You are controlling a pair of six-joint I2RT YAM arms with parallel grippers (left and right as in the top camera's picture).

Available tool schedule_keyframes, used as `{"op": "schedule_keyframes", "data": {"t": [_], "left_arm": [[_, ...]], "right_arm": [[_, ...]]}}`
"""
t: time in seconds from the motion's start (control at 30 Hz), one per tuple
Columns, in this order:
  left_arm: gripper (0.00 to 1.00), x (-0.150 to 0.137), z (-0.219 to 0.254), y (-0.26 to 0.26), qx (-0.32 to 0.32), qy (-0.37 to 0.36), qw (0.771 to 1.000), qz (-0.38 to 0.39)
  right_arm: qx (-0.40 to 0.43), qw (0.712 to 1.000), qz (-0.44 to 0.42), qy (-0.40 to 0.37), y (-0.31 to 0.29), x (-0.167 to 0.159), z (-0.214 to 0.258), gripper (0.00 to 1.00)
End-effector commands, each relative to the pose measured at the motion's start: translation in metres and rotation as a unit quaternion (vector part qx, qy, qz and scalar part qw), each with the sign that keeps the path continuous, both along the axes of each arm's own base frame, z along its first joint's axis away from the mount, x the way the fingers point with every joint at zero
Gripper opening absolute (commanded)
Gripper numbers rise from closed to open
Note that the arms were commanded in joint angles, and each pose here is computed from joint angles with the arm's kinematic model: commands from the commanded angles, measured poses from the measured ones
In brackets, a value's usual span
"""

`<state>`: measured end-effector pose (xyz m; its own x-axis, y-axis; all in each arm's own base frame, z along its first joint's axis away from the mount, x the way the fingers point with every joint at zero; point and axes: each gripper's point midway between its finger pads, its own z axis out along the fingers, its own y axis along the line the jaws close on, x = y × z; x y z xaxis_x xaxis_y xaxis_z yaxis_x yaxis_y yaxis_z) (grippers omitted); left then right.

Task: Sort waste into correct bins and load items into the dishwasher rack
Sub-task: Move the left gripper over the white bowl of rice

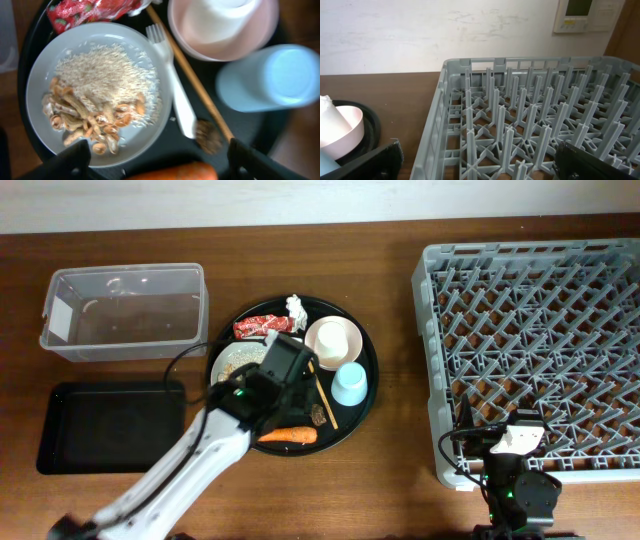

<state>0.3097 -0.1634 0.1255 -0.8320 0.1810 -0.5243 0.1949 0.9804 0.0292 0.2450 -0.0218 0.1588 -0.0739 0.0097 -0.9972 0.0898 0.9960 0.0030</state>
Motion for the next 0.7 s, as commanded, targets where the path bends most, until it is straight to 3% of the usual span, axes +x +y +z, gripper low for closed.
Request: {"op": "schedule_keyframes", "data": {"t": [0.0,0.1,0.33,0.67], "left_arm": [[0.70,0.015,-0.025,0.006,0.060,0.005,0.998,0.003],[0.70,0.016,-0.048,0.004,0.073,0.027,0.997,0.001],[0.58,0.027,-0.073,-0.002,0.081,0.033,0.996,0.002],[0.54,0.024,-0.095,0.000,0.097,0.057,0.994,0.000]], "right_arm": [[0.000,1.000,-0.008,0.003,-0.003,0.000,-0.003,0.99],[0.000,1.000,-0.007,0.003,-0.003,0.000,-0.003,0.98],[0.000,1.000,-0.007,0.003,-0.003,0.000,-0.003,0.99],[0.000,1.000,-0.008,0.003,-0.003,0.000,-0.003,0.99]]}}
